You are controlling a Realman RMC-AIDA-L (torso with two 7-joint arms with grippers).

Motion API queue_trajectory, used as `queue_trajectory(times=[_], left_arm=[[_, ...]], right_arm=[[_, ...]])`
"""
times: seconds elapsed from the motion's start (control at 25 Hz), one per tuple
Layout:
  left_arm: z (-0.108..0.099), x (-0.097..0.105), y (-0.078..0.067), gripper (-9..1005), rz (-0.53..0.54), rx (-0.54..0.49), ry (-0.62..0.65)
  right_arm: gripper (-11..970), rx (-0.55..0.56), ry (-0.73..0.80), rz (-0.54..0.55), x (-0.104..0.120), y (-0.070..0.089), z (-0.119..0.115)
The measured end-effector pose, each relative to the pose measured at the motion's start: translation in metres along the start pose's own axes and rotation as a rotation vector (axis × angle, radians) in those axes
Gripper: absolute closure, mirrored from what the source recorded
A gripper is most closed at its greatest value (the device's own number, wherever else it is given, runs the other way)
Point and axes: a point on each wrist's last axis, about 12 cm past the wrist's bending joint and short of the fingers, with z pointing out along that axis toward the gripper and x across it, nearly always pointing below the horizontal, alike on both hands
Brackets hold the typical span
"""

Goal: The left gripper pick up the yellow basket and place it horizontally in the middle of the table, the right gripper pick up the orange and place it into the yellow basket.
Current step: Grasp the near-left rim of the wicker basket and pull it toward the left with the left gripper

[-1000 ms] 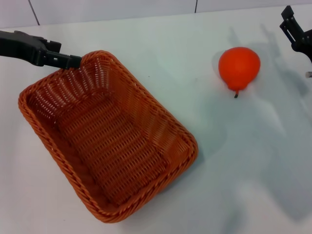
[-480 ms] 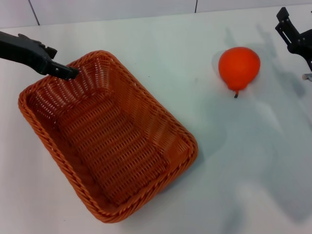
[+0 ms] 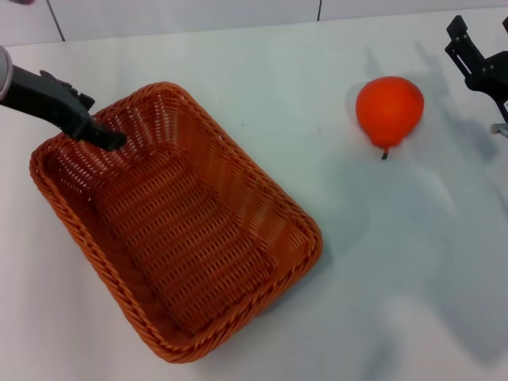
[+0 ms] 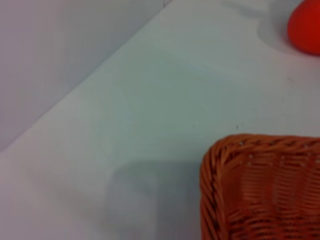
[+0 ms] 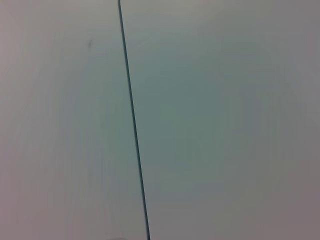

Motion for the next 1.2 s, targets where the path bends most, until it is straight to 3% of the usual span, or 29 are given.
queue_trajectory(times=[0.88, 1.2], left_arm=[[0.018, 0.005, -0.006, 120, 0.020, -0.054, 0.029], [0.022, 0.008, -0.008, 335, 0.055, -0.126, 0.050]], right_arm=[[43, 0.000, -0.006, 0.001, -0.001, 0.000, -0.003], [43, -0.001, -0.007, 0.001, -0.001, 0.000, -0.003]])
